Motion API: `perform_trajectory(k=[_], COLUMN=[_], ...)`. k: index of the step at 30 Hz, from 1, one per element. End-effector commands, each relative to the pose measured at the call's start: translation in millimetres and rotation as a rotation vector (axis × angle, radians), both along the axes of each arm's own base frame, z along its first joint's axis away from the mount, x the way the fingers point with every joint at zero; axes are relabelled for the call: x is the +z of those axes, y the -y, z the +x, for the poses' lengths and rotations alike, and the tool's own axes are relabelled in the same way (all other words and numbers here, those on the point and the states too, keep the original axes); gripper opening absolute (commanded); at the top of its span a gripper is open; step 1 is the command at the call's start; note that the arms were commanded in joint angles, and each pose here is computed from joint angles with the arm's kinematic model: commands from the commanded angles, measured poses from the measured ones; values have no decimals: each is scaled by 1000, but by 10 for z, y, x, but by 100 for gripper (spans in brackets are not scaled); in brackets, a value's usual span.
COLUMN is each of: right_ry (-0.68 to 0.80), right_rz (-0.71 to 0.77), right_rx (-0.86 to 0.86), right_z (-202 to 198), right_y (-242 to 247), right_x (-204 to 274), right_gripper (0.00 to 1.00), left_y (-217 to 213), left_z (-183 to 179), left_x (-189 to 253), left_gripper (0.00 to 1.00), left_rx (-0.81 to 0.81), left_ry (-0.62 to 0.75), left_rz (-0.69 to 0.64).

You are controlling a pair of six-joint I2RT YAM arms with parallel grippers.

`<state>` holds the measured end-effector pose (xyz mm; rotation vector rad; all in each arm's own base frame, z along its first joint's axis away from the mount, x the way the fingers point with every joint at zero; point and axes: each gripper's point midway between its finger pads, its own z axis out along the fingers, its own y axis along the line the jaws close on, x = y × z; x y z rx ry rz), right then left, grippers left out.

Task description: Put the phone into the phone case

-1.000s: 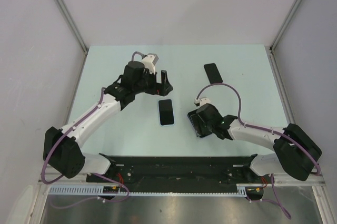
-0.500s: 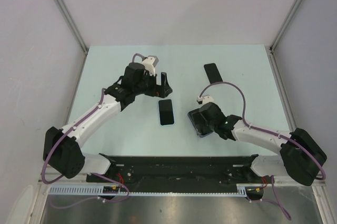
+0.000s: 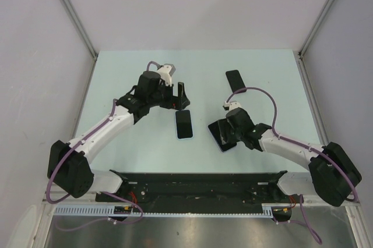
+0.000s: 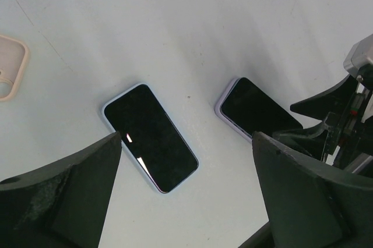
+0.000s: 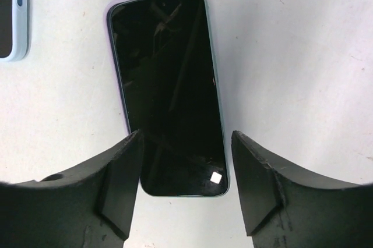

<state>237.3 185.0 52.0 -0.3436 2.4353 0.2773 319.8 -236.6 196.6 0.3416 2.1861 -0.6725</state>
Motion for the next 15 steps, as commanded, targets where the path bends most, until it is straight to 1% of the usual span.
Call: perform_trajectory(k=[1, 6, 10, 14, 15], right_ry=[9, -45, -68, -84, -99], right_rz=[52, 25, 74, 137, 163], right_rx=[-15, -23, -2, -26, -56], right_z=[155, 116, 64, 23, 14], right_y=[-111, -117, -303, -468, -499], right_x=[62, -136, -177, -104, -83], right_gripper=[64, 63, 58, 52, 52], left_y=[19, 54, 65, 120, 153], left_z=[-63, -154, -208, -248, -269], left_x=[95, -19, -158, -222, -235], left_gripper=[96, 93, 90, 89, 88], left_rx=[-11, -23, -24, -35, -43], left_ry=[14, -32, -64, -87, -93], left_rz=[-36, -56, -51, -53, -55])
